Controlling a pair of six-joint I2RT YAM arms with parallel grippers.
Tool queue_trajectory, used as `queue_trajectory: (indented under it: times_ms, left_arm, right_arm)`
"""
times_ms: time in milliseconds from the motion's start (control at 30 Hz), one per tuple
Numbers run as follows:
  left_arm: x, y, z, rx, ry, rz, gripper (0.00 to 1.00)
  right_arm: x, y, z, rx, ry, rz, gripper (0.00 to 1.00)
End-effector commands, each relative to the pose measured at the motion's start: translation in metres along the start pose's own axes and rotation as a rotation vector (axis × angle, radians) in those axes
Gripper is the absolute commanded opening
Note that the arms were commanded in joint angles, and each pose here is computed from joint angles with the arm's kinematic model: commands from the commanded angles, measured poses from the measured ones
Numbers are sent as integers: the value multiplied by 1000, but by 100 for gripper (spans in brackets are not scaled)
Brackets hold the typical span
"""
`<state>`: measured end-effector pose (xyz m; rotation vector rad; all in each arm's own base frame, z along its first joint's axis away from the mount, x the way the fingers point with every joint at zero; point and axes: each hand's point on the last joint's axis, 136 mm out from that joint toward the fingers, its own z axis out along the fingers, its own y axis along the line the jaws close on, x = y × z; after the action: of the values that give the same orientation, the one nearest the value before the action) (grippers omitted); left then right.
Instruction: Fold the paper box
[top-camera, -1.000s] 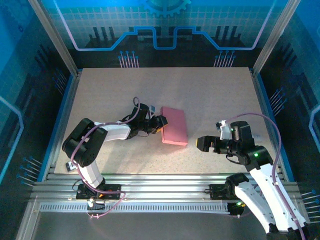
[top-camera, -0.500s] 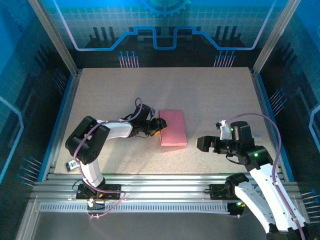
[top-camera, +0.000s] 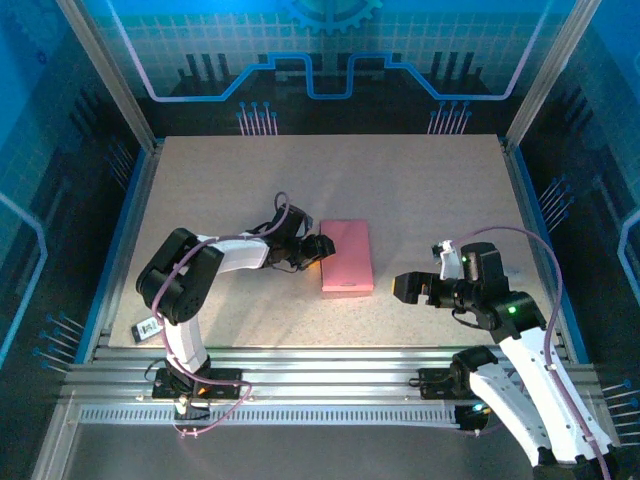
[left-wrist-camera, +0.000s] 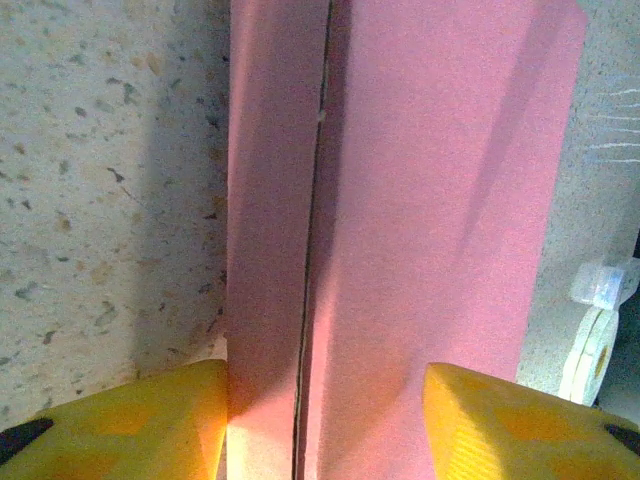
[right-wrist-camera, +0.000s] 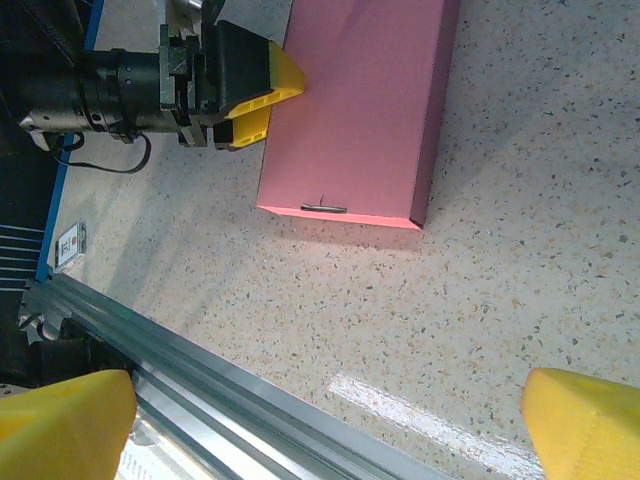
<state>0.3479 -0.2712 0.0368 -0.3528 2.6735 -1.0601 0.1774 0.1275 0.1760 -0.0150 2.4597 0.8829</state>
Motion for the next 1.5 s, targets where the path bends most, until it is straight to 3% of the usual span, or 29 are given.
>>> queue_trajectory:
  times_ms: [0, 333, 633, 767, 867, 900, 1100, 1467]
  left_arm:
    - [-10, 4, 0, -21, -8, 15, 56]
    - [-14, 2, -18, -35, -26, 54, 60]
    - [-4, -5, -74, -74, -99, 160, 65]
    - [-2, -7, -107, -87, -154, 206, 75]
    - [-4, -5, -131, -99, -205, 220, 98]
    - [-4, -4, -138, -104, -219, 225, 99]
    - [-14, 13, -175, -140, -317, 232, 99]
    - [-42, 62, -209, -156, -517, 181, 99]
  right_arm:
    - [4, -1, 1, 3, 18, 1, 100]
    - [3, -2, 2, 7, 20, 0, 100]
    - [0, -2, 4, 9, 17, -4, 100]
    - [-7, -2, 6, 13, 7, -14, 100]
    - [-15, -2, 9, 22, 0, -24, 100]
    - [-18, -2, 10, 28, -7, -24, 100]
    - [-44, -11, 15, 99, -73, -39, 100]
    - [-92, -50, 23, 317, -225, -104, 100]
